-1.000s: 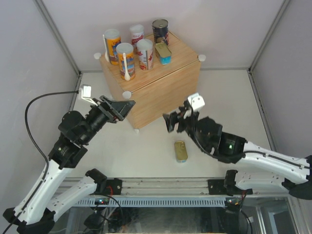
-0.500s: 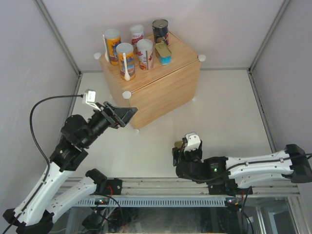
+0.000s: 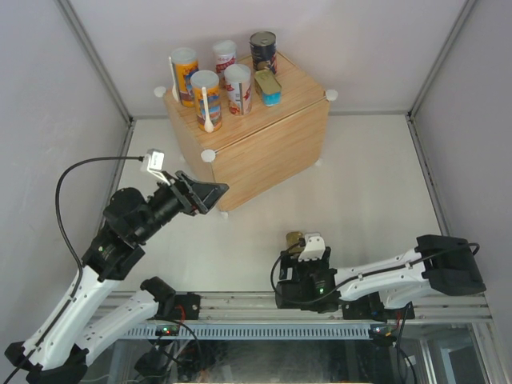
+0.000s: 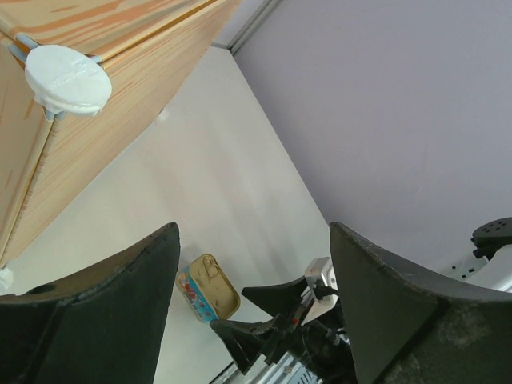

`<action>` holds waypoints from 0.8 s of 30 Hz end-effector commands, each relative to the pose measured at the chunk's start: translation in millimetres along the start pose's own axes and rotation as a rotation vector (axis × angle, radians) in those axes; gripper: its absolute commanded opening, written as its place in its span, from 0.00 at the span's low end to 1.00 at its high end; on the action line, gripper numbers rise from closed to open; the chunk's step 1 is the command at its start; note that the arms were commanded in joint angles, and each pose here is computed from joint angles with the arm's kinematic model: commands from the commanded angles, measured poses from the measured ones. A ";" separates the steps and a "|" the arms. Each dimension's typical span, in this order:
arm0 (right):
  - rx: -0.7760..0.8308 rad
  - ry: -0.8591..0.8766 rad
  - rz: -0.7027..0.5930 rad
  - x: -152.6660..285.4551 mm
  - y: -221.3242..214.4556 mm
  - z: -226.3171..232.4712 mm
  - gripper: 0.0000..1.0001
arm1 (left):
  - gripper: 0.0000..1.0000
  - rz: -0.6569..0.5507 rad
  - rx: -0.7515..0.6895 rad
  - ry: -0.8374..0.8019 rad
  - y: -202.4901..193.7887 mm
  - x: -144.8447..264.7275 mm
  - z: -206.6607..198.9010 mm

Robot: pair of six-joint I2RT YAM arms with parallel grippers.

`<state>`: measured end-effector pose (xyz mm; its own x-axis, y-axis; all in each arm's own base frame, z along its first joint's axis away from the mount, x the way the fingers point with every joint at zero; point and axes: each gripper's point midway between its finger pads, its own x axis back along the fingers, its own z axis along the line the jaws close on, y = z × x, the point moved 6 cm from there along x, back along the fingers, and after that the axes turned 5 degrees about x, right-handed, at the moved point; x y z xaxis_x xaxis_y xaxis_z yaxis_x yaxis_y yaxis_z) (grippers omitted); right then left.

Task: Place and organize the canned foods onto the counter

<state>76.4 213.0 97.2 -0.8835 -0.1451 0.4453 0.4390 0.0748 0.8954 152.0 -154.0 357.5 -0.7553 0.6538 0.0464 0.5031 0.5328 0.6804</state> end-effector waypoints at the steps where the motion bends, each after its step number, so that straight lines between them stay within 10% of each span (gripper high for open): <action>1: -0.077 -0.020 -0.022 -7.2 -6.4 0.6 0.84 | 0.80 0.019 -0.039 -0.029 -0.3 2.8 -4.7; 19: 0.029 0.024 0.015 -39.8 -22.2 1.5 0.71 | 0.80 0.002 -0.054 -0.014 -1.6 9.0 0.3; 24: 0.056 0.048 0.014 -46.4 -22.1 4.1 0.50 | 0.80 -0.008 -0.052 -0.007 -1.4 11.3 1.6</action>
<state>101.1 207.9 51.8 -0.8654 -0.1392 0.4813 0.4643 0.1380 0.8749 144.5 -148.0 356.0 -0.7543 0.6545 0.0517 0.4955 0.5159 0.6988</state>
